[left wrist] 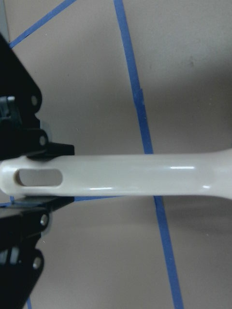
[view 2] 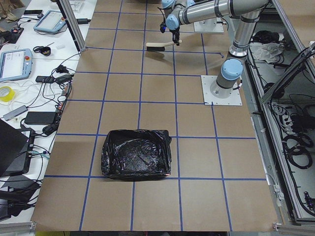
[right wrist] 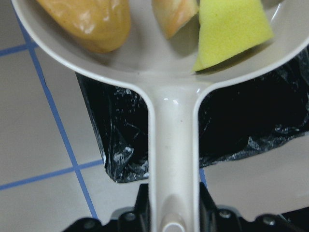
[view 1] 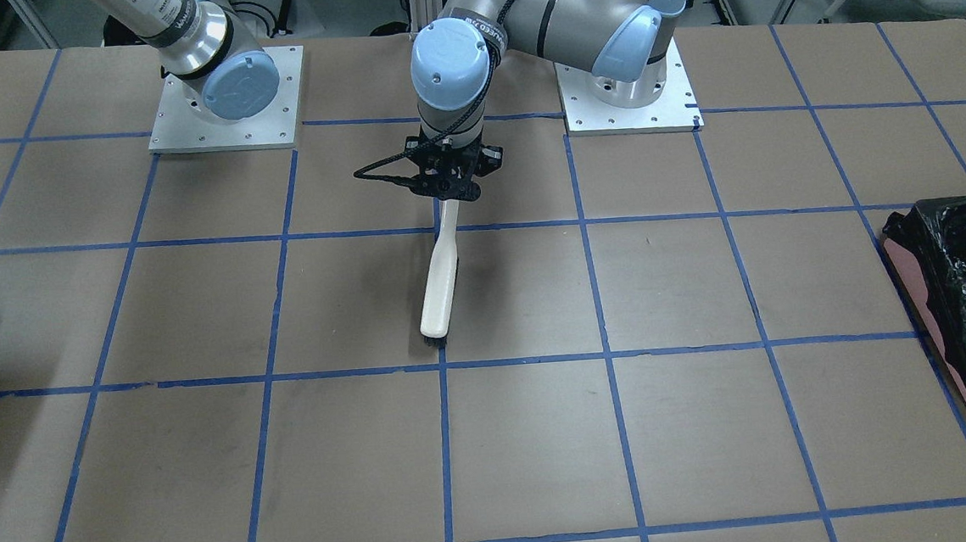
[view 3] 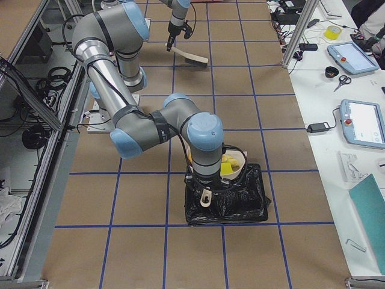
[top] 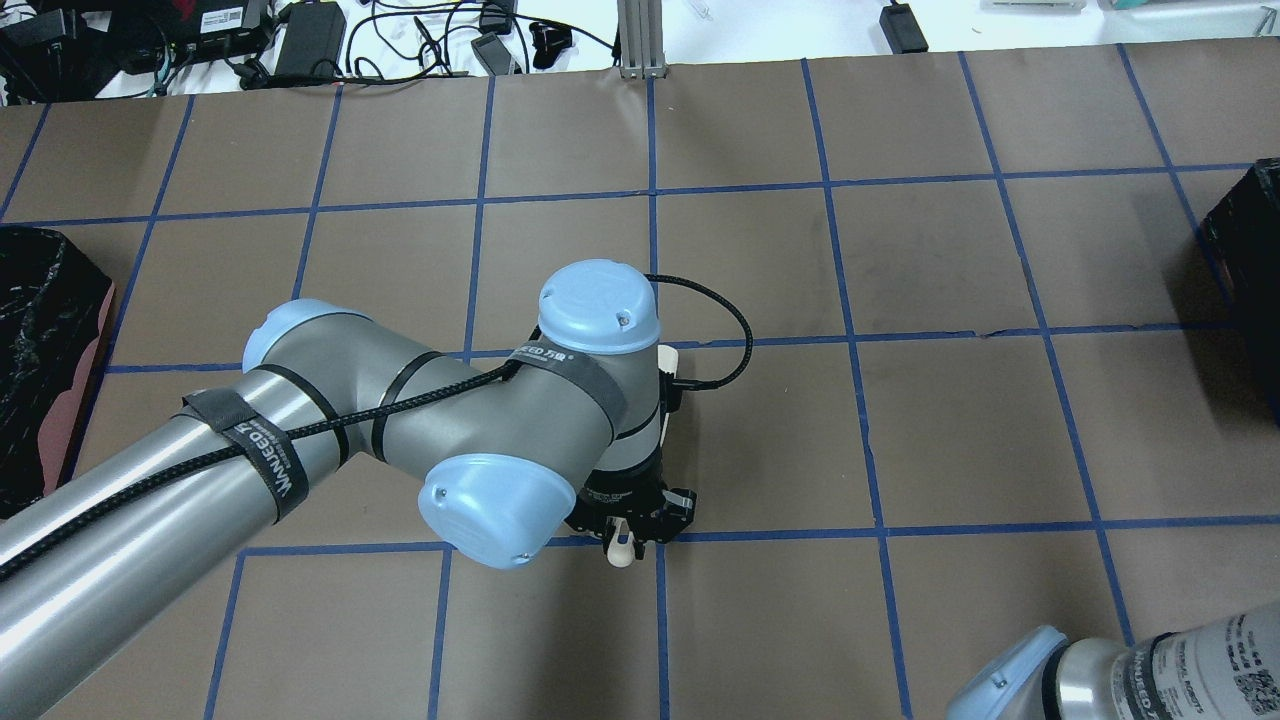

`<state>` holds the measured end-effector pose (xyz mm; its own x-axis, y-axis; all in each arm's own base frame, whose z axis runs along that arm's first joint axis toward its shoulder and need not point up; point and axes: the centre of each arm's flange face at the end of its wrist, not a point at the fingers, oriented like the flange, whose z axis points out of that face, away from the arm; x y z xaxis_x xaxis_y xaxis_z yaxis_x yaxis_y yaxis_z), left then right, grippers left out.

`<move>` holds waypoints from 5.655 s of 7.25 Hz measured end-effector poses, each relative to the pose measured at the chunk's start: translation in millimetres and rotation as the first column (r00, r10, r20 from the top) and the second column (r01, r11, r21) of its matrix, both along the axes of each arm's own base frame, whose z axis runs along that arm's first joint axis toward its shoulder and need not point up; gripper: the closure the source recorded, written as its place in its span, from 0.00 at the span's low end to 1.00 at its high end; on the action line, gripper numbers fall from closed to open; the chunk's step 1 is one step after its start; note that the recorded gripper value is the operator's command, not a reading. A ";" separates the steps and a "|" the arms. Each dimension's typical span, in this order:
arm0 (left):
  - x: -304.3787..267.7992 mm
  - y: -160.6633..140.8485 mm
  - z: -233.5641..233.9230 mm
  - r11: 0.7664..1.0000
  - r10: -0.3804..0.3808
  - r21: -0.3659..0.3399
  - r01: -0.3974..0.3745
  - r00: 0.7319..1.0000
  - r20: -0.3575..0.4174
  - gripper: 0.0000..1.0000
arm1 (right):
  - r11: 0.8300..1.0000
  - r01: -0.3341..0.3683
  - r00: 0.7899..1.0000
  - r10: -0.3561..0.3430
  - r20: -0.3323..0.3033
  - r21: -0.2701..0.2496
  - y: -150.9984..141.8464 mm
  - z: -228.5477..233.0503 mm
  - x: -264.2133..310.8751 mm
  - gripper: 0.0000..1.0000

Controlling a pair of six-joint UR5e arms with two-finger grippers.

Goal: Sweep and dump trash in nearest bin

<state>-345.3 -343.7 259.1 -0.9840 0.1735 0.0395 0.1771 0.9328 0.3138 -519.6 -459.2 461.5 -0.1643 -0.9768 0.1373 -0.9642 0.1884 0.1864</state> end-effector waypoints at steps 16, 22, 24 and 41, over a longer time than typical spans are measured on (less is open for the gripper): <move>-11.1 -28.9 26.8 0.997 0.061 -0.040 -0.063 0.996 -0.061 0.00 | 0.997 -0.045 0.943 0.061 -0.327 0.057 -33.3 3.6 -38.4 1.00; 127.4 -179.0 158.6 0.909 0.325 -0.254 -0.331 0.943 -0.067 0.00 | 0.997 -0.013 0.887 0.046 -0.459 0.075 -32.4 44.0 -21.1 1.00; 146.3 -182.2 172.8 0.914 0.284 -0.284 -0.290 0.957 -0.065 0.00 | 0.999 0.020 0.886 0.005 -0.463 0.048 -32.9 57.6 -8.1 1.00; 243.9 -143.4 224.1 0.928 0.190 -0.322 -0.185 0.982 -0.017 0.00 | 0.409 0.905 0.381 -0.902 0.204 0.119 -143.9 -86.1 712.8 1.00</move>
<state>-101.3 -487.1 483.3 -0.9999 -0.0130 -0.0014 -0.0130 0.9999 -0.0067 193.2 -603.1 375.3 -0.9725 -0.2322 -0.0168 -0.2324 0.9726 0.0070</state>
